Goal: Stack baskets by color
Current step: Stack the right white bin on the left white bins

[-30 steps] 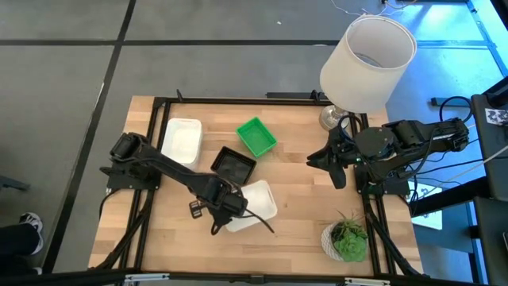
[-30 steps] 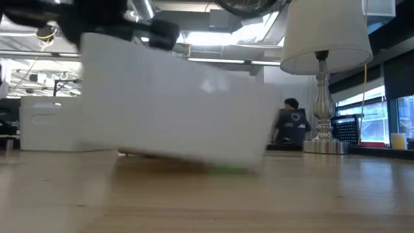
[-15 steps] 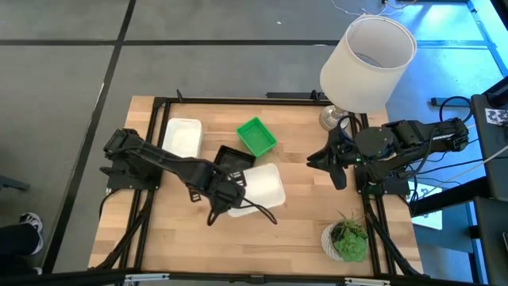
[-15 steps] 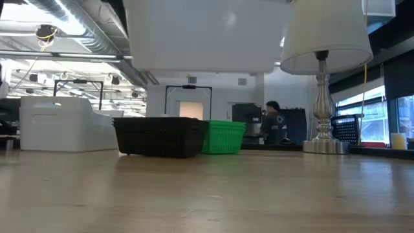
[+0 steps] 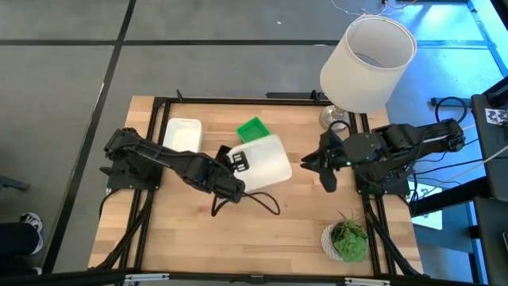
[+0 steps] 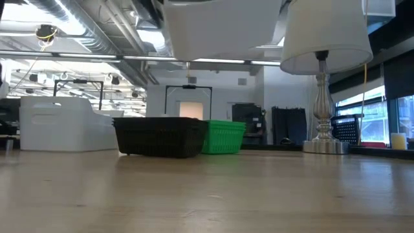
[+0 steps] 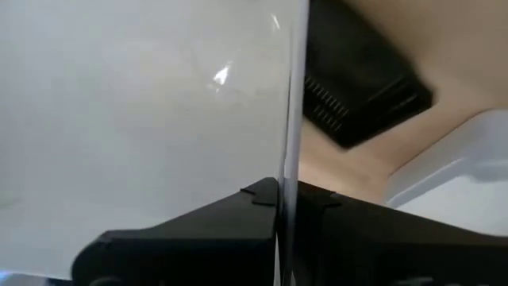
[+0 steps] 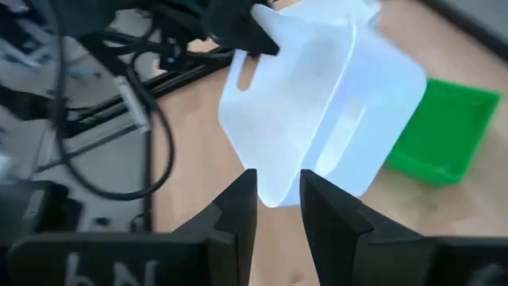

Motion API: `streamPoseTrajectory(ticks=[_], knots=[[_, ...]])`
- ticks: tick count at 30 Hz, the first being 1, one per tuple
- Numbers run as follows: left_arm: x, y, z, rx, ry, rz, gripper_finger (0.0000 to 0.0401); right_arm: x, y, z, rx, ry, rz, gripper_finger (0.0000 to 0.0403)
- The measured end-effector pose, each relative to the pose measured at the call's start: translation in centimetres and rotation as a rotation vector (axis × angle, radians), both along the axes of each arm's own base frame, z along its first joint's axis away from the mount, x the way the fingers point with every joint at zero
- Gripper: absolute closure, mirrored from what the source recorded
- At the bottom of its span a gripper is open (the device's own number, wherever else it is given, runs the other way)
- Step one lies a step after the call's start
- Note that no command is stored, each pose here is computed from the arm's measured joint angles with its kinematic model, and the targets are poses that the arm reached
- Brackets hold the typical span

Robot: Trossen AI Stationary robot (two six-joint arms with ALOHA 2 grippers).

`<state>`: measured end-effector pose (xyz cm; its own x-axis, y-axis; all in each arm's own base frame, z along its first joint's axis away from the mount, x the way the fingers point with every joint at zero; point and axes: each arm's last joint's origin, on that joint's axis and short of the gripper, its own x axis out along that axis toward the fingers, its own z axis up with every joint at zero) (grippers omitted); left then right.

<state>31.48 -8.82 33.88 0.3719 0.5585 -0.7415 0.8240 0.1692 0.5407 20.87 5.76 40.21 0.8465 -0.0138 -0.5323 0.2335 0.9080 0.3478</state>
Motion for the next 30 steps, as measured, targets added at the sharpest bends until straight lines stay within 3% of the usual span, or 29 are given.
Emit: streamPoseTrajectory(ticks=[5,9,14,18,23,30], knots=[[0.2,0.8,0.2,0.103,-0.05,0.058,0.0401,1.0,-0.1,-0.6,-0.086,0.01,-0.097,0.0307],[0.3,1.1,0.2,0.088,-0.066,0.088,0.0401,1.5,0.0,-1.0,-0.136,0.022,-0.125,0.0317],[0.2,1.1,0.2,0.085,-0.059,0.088,0.0401,1.7,0.0,-1.1,-0.137,0.024,-0.125,0.0354],[0.2,1.0,0.2,0.071,-0.055,0.086,0.0401,1.8,0.1,-0.8,-0.131,-0.002,-0.132,0.0359],[0.2,1.0,0.1,0.067,-0.054,0.085,0.0401,2.2,0.0,-0.6,-0.123,-0.036,-0.141,0.0327],[0.3,1.3,0.1,0.06,-0.053,0.094,0.0401,3.5,0.1,-0.6,-0.198,-0.093,-0.206,0.0245]])
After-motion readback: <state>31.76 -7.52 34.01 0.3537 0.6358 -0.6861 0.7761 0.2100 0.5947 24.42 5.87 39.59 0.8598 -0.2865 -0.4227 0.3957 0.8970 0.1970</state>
